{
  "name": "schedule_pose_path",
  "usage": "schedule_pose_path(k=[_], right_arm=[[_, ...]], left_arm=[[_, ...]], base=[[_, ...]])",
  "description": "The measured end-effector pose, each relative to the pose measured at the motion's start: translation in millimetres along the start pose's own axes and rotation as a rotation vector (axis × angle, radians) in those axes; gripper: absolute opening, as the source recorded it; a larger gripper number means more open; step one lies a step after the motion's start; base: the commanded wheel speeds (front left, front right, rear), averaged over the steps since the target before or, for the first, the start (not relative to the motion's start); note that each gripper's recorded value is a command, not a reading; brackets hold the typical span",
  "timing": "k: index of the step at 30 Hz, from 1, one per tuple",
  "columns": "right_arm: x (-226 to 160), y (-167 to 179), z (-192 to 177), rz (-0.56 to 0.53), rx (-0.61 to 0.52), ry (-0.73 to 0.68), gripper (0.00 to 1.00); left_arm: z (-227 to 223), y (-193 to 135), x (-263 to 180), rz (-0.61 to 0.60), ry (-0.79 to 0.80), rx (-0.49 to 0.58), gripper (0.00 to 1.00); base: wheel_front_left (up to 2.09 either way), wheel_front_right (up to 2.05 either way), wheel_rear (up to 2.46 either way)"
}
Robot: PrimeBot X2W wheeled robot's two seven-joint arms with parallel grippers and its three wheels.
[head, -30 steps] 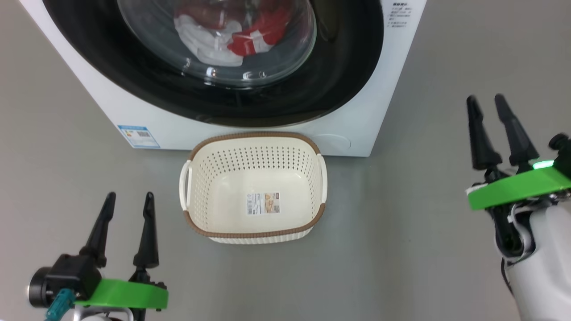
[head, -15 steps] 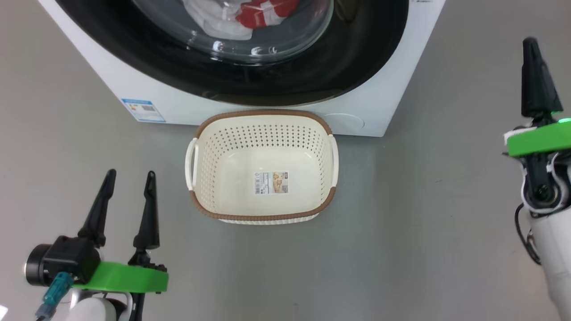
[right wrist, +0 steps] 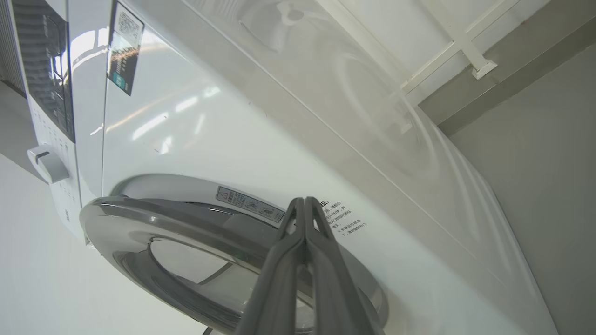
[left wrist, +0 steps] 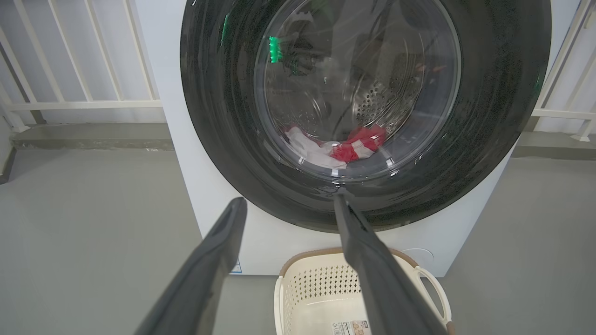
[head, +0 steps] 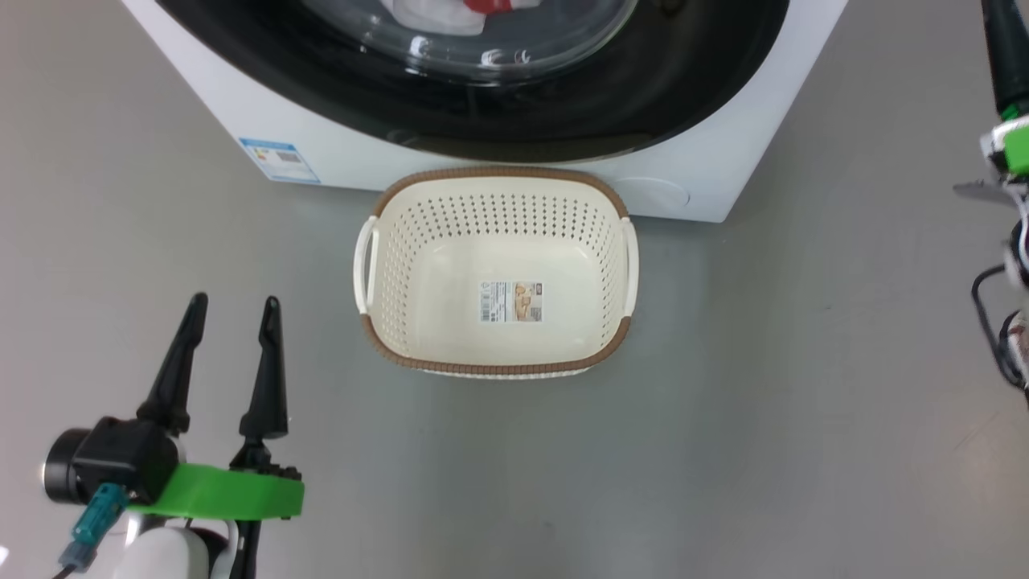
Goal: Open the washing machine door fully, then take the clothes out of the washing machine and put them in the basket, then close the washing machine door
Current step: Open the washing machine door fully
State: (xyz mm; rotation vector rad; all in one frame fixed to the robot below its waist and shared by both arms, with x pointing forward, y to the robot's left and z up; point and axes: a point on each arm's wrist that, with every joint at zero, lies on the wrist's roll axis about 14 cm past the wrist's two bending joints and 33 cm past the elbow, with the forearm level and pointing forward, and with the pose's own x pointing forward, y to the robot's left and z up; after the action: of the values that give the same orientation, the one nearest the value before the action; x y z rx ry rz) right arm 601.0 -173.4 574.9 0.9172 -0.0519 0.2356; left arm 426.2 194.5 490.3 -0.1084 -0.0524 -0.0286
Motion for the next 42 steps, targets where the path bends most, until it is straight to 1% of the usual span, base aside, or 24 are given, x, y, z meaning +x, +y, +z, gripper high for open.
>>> schedule_pose_path(k=[5,12,15,24,31,42], right_arm=[[18.6,0.0,-15.1,0.004,0.065,0.092,0.0],[36.5,6.7,-44.5,0.029,0.215,0.255,0.0],[43.4,8.6,-51.0,0.04,0.265,0.298,0.0],[64.9,18.5,-66.0,0.077,0.277,0.38,0.0],[78.8,26.2,-75.8,0.098,0.274,0.405,0.0],[89.0,31.6,-86.9,0.106,0.261,0.442,0.0]], left_arm=[[-1.0,3.2,4.5,0.01,-0.002,-0.003,1.0],[-4.2,9.7,6.2,0.03,0.005,0.003,1.0],[-7.8,11.8,5.6,0.038,0.015,0.002,1.0],[-11.8,19.8,7.2,0.065,0.024,0.001,1.0],[-12.2,25.8,7.6,0.083,0.025,-0.001,1.0],[-14.4,32.2,4.3,0.104,0.035,0.0,1.0]], base=[[0.0,0.0,0.0],[0.0,0.0,0.0],[0.0,0.0,0.0],[0.0,0.0,0.0],[0.0,0.0,0.0],[0.0,0.0,0.0]])
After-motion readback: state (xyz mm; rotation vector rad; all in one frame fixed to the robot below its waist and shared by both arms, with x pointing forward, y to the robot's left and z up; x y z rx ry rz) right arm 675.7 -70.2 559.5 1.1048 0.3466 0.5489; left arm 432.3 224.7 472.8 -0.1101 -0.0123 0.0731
